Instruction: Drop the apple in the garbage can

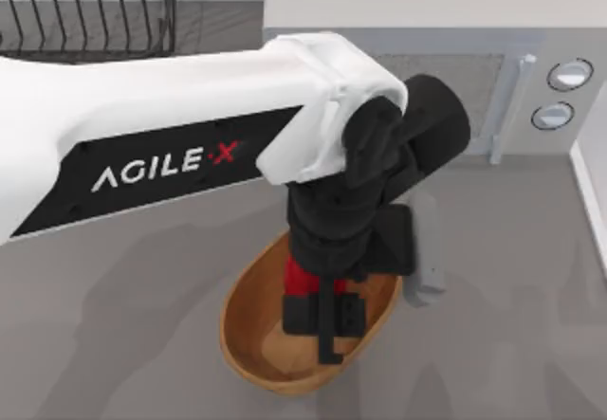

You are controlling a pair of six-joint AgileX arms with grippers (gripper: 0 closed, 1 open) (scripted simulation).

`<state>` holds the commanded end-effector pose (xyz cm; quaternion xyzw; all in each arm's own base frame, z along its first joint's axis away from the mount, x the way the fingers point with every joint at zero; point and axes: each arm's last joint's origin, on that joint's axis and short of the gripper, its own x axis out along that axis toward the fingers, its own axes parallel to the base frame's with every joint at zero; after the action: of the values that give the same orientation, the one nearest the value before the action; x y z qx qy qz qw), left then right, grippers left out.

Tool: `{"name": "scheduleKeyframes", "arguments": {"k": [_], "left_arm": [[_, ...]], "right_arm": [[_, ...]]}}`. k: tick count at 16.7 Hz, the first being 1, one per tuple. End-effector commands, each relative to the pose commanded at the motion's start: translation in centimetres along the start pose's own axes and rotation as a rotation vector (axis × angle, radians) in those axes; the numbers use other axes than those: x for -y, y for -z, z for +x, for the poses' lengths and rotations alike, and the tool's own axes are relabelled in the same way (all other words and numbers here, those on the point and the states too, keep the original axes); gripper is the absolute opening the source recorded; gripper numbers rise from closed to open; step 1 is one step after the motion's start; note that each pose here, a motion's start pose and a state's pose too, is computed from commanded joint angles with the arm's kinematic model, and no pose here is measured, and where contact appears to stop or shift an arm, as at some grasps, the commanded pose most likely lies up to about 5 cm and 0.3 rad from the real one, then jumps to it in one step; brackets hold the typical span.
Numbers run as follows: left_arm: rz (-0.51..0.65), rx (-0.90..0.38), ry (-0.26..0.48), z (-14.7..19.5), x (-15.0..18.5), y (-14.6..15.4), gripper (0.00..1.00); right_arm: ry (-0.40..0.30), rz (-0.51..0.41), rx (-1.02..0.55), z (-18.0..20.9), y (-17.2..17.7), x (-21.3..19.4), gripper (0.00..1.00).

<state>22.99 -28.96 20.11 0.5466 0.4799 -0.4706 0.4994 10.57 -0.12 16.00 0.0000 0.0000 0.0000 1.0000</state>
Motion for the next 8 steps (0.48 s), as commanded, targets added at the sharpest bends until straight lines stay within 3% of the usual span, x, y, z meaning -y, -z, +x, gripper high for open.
{"name": "scheduleKeyframes", "arguments": {"k": [5, 8], "left_arm": [[0.000, 0.000, 0.000, 0.00, 0.00, 0.00, 0.98], [0.000, 0.000, 0.000, 0.00, 0.00, 0.00, 1.00]], "right_arm": [[0.000, 0.000, 0.000, 0.00, 0.00, 0.00, 1.00], [0.000, 0.000, 0.000, 0.00, 0.00, 0.00, 1.00]]}}
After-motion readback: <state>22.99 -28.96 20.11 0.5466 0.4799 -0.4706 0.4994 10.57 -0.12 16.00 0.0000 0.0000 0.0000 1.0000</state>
